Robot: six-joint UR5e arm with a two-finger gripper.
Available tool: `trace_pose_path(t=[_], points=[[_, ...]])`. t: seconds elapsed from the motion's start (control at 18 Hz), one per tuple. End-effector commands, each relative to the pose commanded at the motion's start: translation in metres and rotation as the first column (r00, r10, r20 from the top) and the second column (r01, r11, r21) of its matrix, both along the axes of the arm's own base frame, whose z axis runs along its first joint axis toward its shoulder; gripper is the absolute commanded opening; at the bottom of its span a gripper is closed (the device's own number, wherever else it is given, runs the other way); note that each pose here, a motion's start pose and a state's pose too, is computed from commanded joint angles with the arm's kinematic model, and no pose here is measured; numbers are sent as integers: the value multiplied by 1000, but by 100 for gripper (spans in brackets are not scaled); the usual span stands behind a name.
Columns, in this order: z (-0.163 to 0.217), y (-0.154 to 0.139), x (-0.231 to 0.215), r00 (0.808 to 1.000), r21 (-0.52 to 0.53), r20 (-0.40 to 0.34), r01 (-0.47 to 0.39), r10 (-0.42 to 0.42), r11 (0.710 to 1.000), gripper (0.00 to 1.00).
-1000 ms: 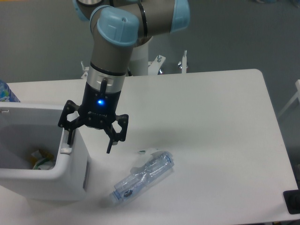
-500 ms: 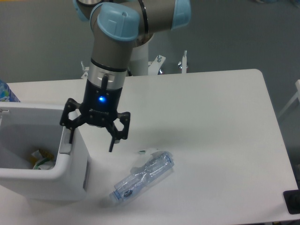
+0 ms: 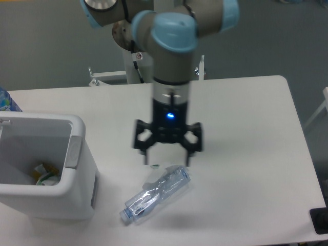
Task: Open the trash can
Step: 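Lift the gripper away from the opened trash can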
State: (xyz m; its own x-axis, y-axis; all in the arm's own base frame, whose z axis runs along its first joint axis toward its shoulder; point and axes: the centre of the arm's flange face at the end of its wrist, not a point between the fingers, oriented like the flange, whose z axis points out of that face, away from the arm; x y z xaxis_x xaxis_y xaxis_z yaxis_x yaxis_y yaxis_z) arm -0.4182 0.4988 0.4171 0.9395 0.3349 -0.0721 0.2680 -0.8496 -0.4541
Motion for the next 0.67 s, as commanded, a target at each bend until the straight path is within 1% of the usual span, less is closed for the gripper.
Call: trace_pose_path(t=[0.11,0.22,0.33,0.44,0.5,0.61,0.67], points=[[-25,-11,-25,995,-76,-37,88,-91,993,100],[-45,-20,-44,980,-145,-60,181,-192,973,100],[-60,-29,-59,963,-211,-73,239,-259,948,100],[-67,-33,-61,949,-275,-83,271,-304,922,100],[-71,-34,-63,945,-302,-85,277,-316,912,100],[-77,-37,-66,940,-336,-83,286,-331,897,100],[-80,-37,-67,939,-339,-81,290,-335,895,100]])
